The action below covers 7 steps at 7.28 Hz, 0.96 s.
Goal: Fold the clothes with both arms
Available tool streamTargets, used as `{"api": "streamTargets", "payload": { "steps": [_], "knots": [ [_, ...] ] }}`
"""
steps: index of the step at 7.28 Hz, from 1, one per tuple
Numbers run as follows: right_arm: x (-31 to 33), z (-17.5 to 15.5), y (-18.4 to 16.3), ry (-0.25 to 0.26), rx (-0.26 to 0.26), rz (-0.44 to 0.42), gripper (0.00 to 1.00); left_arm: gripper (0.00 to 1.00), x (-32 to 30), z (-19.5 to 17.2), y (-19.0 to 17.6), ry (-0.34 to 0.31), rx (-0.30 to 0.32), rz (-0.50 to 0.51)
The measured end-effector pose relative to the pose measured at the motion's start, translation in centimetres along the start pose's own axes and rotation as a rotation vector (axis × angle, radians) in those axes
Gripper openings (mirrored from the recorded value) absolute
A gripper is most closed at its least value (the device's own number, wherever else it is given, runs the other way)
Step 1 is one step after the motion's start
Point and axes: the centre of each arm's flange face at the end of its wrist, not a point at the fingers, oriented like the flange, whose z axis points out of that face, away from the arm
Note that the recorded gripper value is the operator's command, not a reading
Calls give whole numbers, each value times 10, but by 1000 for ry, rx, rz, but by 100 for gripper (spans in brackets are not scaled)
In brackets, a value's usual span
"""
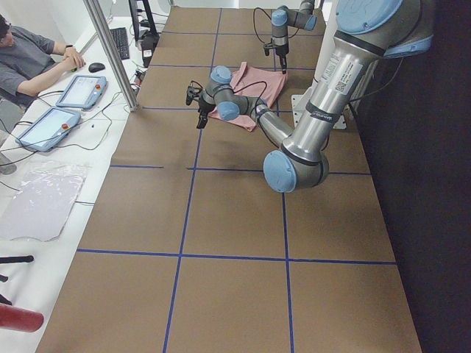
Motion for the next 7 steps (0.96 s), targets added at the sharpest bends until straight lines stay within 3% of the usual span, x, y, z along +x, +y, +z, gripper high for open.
{"api": "streamTargets", "payload": {
  "steps": [2, 4, 7],
  "knots": [
    [-20, 1, 13, -31, -14, 3, 100, 100, 5, -3, 4, 9, -7, 5],
    [-51, -26, -15, -107, 76, 34, 100, 100, 28, -6, 44, -8, -80, 1],
    [-46, -81, -78, -170, 224, 114, 100, 100, 67, -15, 141, -98, -220, -198]
  ]
}}
